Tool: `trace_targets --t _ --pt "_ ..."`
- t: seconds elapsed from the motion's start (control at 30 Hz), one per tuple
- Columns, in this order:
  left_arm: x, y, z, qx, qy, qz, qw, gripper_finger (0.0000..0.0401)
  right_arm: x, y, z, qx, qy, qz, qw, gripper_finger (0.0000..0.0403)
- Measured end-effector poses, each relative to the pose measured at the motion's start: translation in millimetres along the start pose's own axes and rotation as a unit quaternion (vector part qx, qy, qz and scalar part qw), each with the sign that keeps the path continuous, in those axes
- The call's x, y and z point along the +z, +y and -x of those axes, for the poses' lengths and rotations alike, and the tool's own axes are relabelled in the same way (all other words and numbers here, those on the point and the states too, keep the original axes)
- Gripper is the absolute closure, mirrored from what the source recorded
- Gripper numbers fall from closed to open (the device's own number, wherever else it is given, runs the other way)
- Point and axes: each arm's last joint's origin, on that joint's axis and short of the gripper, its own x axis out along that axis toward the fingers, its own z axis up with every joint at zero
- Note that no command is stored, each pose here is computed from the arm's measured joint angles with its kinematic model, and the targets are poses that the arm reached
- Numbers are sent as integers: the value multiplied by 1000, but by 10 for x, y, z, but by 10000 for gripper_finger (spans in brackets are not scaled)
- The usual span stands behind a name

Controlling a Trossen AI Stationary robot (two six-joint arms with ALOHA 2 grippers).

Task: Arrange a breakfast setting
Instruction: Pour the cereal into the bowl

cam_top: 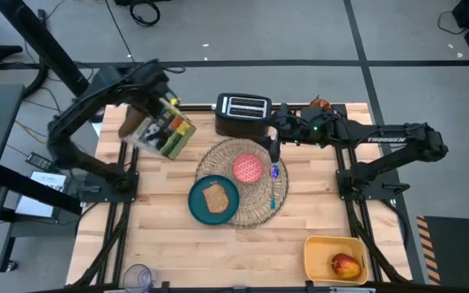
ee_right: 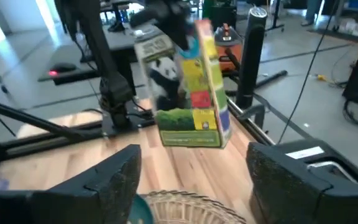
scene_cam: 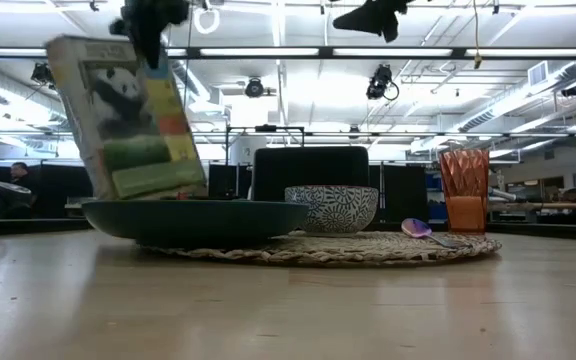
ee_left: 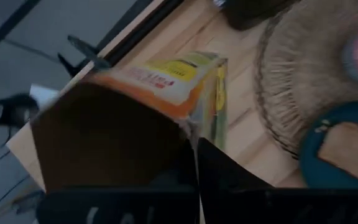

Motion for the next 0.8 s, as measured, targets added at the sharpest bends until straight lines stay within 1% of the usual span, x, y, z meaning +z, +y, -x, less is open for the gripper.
trace_targets --t 0.03,0.1,0.2,0.27,0.3,0.37,0.43,0.57,0.73,0.8 --pt "-59 -7 77 -7 -12 -2 1000 397 -1 -15 -4 -2 -3 -10 1000 93" --pt "-179 -5 225 -23 -36 -9 999 398 -75 -37 -41 1 -37 -39 999 76" --pt "-340 -21 402 -47 -65 -20 997 398 -398 -64 -115 25 -96 -90 991 58" --pt "-435 -18 500 -64 -82 -28 994 398 -629 -69 -170 29 -128 -122 984 54" --pt "-482 -17 549 -78 -92 -32 992 398 -753 -72 -193 24 -134 -133 982 53" --pt "-558 -22 642 -116 -113 -40 986 399 -902 -53 -271 19 -152 -150 977 53" --pt "-610 -22 722 -153 -136 -44 978 399 -1024 -20 -383 23 -158 -167 973 53" --pt "-674 -22 864 -215 -184 -50 958 399 -1310 73 -701 54 -148 -178 971 53" --pt "-715 -24 1004 -283 -230 -53 930 399 -1533 131 -1058 74 -198 -193 958 56" --pt "-741 -25 1052 -310 -239 -54 919 399 -1540 140 -1174 93 -227 -204 948 56"
